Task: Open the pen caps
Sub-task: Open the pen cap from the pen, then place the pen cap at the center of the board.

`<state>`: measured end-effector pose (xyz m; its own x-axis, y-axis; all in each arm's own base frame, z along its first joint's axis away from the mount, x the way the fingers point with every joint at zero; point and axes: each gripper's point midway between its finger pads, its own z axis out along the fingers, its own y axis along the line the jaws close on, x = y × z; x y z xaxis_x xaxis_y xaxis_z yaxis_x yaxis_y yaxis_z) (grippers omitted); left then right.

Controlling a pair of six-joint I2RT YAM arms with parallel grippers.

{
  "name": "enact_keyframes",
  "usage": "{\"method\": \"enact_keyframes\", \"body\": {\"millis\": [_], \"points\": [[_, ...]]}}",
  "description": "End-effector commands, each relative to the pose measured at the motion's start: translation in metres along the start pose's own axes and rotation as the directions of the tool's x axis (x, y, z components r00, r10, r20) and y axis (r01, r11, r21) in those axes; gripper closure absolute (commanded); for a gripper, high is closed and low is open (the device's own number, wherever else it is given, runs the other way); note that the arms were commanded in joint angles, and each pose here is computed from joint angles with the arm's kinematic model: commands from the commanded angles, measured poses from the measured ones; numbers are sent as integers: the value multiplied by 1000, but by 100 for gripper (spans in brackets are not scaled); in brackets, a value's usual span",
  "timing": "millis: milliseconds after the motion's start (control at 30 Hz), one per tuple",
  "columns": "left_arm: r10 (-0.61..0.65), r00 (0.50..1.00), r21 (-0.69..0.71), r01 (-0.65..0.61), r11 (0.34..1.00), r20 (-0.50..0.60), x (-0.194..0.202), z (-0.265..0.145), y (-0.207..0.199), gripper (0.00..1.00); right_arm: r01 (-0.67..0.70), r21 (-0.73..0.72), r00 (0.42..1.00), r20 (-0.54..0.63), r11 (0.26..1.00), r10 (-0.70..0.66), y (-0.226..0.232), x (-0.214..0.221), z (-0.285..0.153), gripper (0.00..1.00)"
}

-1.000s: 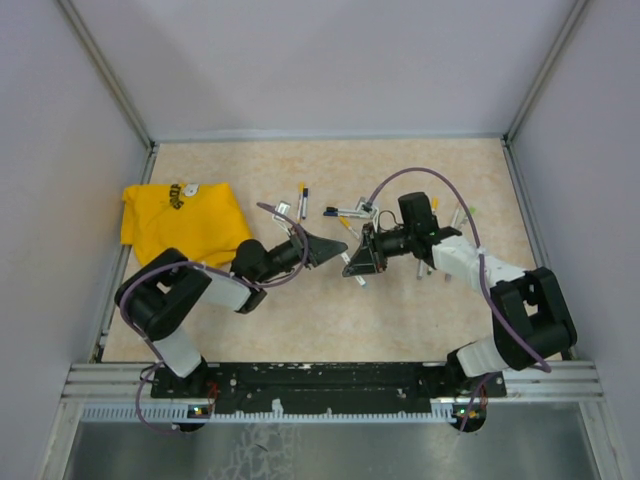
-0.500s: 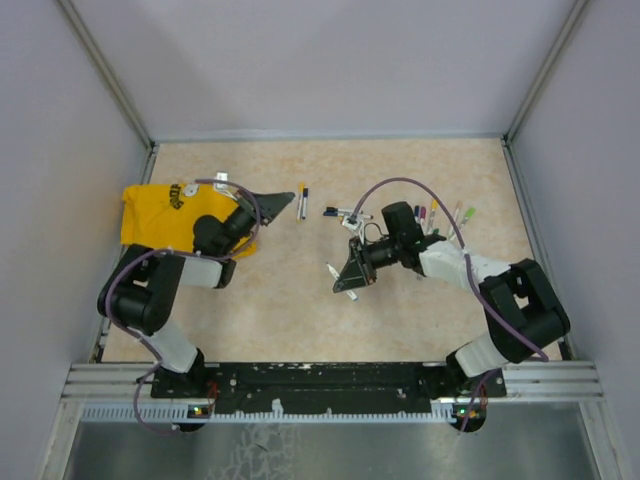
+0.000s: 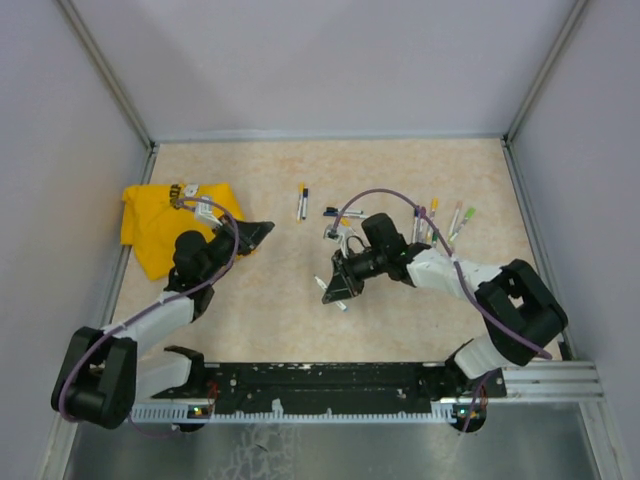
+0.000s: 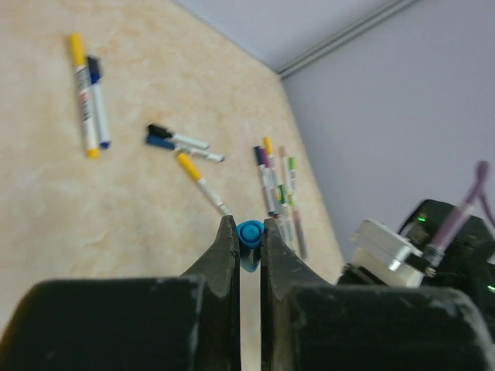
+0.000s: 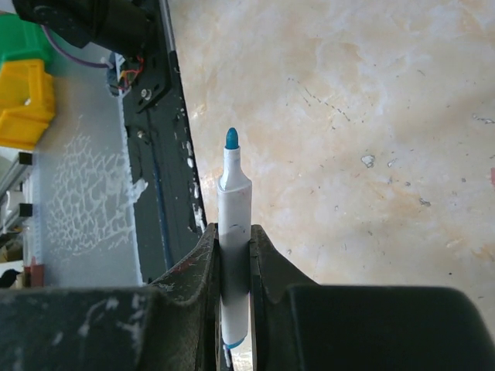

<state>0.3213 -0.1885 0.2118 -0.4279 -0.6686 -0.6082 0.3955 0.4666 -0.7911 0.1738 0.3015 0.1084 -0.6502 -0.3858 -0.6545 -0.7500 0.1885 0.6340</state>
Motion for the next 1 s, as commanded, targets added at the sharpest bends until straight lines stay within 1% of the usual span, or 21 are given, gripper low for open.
{"method": "enact_keyframes", "body": {"millis": [0, 67, 133, 300, 533, 600, 667, 800, 967], "points": [[-31, 994, -384, -13, 923, -107, 36, -34, 81, 100, 44, 117, 999, 20, 992, -47, -7, -11, 10, 100], [-60, 991, -436, 2, 900, -120, 41, -41, 89, 100, 31, 160, 999, 20, 987, -35, -10, -9, 15, 100], [-82, 987, -456, 9, 890, -139, 47, -44, 92, 100, 26, 204, 999, 17, 979, -30, -14, -8, 21, 100], [-123, 982, -462, 42, 886, -147, 53, -44, 93, 100, 6, 265, 1000, -19, 964, -1, -18, -1, 37, 100], [-164, 972, -465, 69, 882, -166, 66, -44, 99, 100, -41, 262, 995, -72, 964, 62, -20, 4, 61, 100], [-175, 969, -466, 75, 882, -175, 71, -44, 101, 100, -35, 258, 997, -60, 965, 52, -19, -2, 65, 100], [-182, 966, -464, 79, 882, -183, 75, -43, 102, 100, -48, 269, 994, -82, 962, 72, -27, 4, 72, 100], [-188, 961, -466, 75, 882, -202, 84, -41, 103, 100, -41, 282, 993, -92, 958, 70, -27, 6, 82, 100], [-201, 955, -472, 77, 878, -219, 94, -39, 106, 100, -36, 291, 988, -133, 956, 78, -28, 16, 97, 100]]}}
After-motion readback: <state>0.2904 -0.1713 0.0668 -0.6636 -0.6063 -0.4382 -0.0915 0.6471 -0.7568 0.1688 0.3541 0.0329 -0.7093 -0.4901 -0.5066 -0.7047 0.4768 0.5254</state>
